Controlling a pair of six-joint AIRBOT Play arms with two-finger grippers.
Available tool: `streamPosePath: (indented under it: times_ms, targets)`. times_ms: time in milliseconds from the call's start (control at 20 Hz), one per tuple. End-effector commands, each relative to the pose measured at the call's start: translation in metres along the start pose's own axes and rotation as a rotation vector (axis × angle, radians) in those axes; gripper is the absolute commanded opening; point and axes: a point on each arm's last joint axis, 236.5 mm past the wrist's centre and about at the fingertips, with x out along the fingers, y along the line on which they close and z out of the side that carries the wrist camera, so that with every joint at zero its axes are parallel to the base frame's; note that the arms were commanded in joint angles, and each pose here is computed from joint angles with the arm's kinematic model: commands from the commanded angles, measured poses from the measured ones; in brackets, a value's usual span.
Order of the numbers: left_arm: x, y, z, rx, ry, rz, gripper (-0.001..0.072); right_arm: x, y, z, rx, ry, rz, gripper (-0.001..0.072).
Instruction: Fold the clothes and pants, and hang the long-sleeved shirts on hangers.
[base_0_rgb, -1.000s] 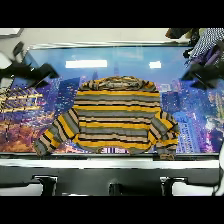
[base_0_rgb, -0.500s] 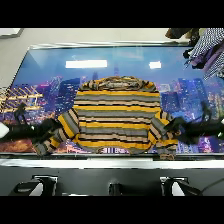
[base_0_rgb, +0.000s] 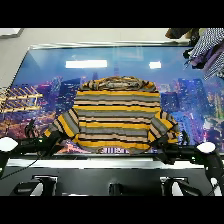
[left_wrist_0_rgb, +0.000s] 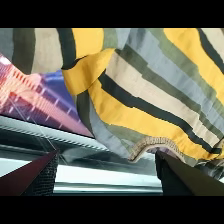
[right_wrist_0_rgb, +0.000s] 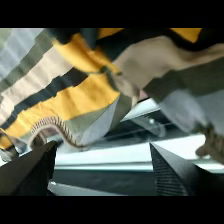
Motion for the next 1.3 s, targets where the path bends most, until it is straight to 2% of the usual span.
streamPosePath:
  times_ms: [0,150,250,350,500,600,750,1250]
  targets:
    - [0.006,0.002,0.002,-0.022,0.004,-0.002,0.0676,0.012,-0.003,0.006,0.046,-0.039,0.046,0.0658]
    - [0.015,0.002,-0.002,-0.021,0.035,0.01,0.0676,0.017,0.002,0.01,0.044,-0.045,0.062,0.0656]
    - [0.023,0.001,-0.009,-0.015,0.069,0.021,0.0676,0.034,0.004,0.006,0.001,-0.03,0.029,0.0624]
    - [0.03,0.001,-0.013,-0.014,0.087,0.032,0.0677,0.051,0.01,0.003,-0.045,-0.038,0.017,0.0465]
    - [0.037,0.002,-0.018,-0.027,0.109,0.048,0.0677,0.056,0.022,0.008,-0.083,-0.084,0.03,0.0297]
    - [0.042,0.005,-0.022,-0.024,0.13,0.063,0.0677,0.056,0.024,0.011,-0.086,-0.094,0.033,0.0149]
    - [0.053,0.006,-0.023,-0.012,0.135,0.08,0.0677,0.056,0.023,0.005,-0.083,-0.07,0.03,0.0028]
    - [0.087,-0.002,-0.018,-0.002,0.094,0.073,0.0676,0.056,0.015,-0.026,-0.08,0.064,0.004,0.003]
